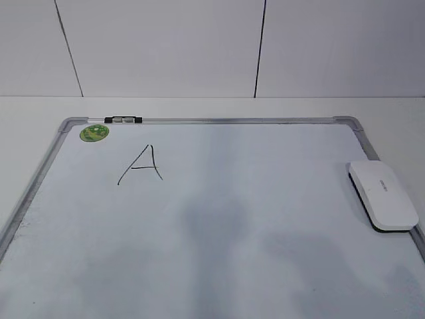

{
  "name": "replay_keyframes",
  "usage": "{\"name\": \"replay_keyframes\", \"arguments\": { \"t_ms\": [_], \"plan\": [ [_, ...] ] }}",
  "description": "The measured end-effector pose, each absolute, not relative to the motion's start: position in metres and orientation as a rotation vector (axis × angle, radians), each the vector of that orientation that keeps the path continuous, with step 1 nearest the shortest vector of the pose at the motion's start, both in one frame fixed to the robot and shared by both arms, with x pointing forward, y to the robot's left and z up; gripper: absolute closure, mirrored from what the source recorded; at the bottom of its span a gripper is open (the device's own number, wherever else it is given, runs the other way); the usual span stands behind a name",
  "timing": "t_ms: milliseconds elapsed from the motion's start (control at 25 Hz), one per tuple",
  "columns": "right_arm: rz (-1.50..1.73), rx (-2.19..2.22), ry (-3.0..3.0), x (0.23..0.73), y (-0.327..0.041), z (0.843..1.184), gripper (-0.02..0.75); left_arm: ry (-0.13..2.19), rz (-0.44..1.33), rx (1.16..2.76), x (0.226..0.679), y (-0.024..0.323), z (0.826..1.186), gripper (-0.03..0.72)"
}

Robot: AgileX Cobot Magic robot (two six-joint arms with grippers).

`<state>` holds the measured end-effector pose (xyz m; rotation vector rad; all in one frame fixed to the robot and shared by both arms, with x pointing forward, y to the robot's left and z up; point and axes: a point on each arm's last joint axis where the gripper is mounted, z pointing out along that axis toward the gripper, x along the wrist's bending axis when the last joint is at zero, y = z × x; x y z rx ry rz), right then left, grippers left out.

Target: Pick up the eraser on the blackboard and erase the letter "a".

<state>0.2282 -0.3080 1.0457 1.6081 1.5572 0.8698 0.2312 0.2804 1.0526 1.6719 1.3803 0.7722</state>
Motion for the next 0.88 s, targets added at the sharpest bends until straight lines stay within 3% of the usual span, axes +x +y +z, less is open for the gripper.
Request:
{"name": "replay_keyframes", "arguments": {
  "t_ms": [880],
  "plan": [
    [0.87,1.609,1.557,0.2282,-0.308,1.0457,0.145,1.405,0.805,1.67,0.2316,0.2836,1.0523,0.441]
  ]
}}
